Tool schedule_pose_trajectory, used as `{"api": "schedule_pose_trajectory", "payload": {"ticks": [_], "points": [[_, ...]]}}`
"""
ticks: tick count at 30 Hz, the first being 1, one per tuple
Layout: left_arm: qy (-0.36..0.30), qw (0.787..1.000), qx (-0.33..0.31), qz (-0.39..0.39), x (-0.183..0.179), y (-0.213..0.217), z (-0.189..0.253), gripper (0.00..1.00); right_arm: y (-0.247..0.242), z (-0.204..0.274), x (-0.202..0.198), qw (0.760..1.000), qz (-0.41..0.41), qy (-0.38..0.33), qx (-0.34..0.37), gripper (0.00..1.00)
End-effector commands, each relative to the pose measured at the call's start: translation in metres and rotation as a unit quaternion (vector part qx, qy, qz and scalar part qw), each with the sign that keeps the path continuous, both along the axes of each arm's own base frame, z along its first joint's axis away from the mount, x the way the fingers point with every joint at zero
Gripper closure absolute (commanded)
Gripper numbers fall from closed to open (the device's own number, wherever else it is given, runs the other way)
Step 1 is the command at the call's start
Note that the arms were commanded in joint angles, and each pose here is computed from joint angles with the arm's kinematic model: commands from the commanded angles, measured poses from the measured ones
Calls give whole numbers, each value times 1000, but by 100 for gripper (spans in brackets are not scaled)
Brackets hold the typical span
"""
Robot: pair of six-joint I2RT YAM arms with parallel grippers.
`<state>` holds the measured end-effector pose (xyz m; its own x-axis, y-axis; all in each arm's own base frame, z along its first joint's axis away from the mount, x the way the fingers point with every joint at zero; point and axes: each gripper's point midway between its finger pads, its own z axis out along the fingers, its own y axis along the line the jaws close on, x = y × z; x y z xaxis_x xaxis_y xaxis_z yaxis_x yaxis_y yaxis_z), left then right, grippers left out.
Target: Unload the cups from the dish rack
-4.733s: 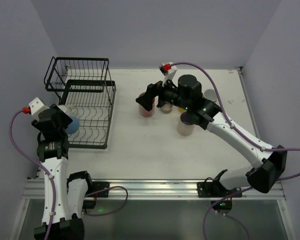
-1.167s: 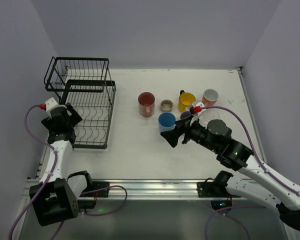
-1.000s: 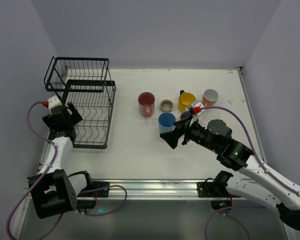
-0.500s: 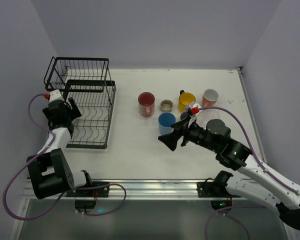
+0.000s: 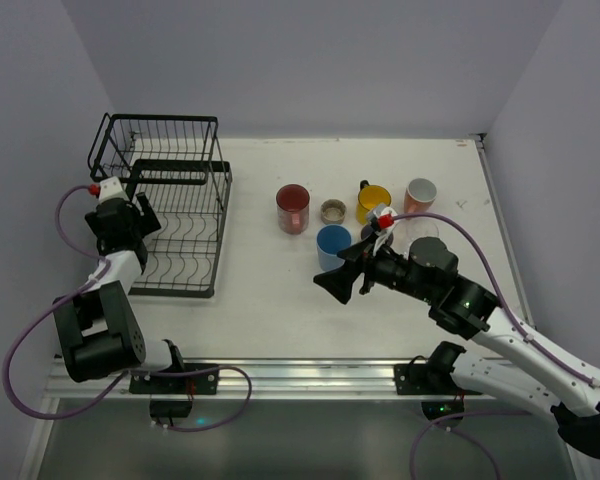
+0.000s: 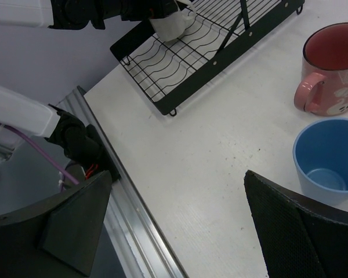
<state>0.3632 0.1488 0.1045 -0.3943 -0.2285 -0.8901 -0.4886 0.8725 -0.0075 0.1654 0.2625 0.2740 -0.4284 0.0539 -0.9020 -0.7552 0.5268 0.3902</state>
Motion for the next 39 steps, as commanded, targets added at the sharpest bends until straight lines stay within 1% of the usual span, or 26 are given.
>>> {"api": "schedule_pose_trajectory", "payload": {"ticks": [1,6,9,10,12,13,14,15,16,19,20,21,23,24,26,27,29,31,32,33,35,36,39], "points": [[-55,998,38,-2,21,13,32,0,7,16,-4,999,19,-12,24,1],[-52,998,41,-12,27,13,26,8,10,14,-5,999,24,-9,24,1],[-49,998,36,-10,25,12,22,16,10,18,-7,999,26,-12,28,1],[-48,998,30,-11,25,11,21,22,10,19,-8,999,26,-13,30,1],[-42,999,21,-11,20,7,20,30,7,25,-9,999,23,-20,39,1],[-42,999,12,-8,17,5,19,37,7,26,-10,999,23,-19,40,1],[-42,999,8,-7,13,3,19,39,6,29,-11,999,23,-21,44,1],[-51,999,5,-6,8,1,26,42,5,32,-12,998,23,-21,48,1],[-52,999,-6,-6,3,-4,23,47,5,34,-13,998,24,-21,53,1],[-65,998,-24,-3,-8,-14,34,55,2,42,-18,997,26,-24,69,1],[-78,997,-25,-2,-12,-17,46,56,1,43,-18,997,25,-24,71,1],[-75,997,-31,-5,-16,-23,45,58,0,45,-20,997,27,-23,76,1],[-95,994,-51,-6,-25,-33,60,65,0,43,-21,996,28,-18,77,1],[-103,992,-73,-13,-27,-42,61,68,0,46,-22,996,27,-18,85,1],[-120,988,-93,-21,-34,-52,68,71,2,41,-22,996,28,-11,88,1],[-139,983,-111,-32,-40,-63,76,73,5,40,-21,995,28,-2,94,1],[-167,977,-125,-53,-50,-76,93,75,9,37,-20,995,29,11,97,1],[-192,967,-149,-79,-55,-91,107,77,14,35,-19,993,31,29,111,1],[-198,963,-160,-89,-64,-100,113,78,16,38,-18,992,30,30,123,1],[-205,954,-185,-118,-65,-117,121,80,17,45,-16,989,22,36,144,1],[-230,935,-210,-168,-68,-143,145,81,20,44,-13,986,16,46,162,2],[-232,921,-234,-208,-71,-164,154,82,22,50,-13,982,15,52,180,2],[-254,893,-248,-275,-82,-196,195,84,25,52,-6,978,0,65,199,3]]}}
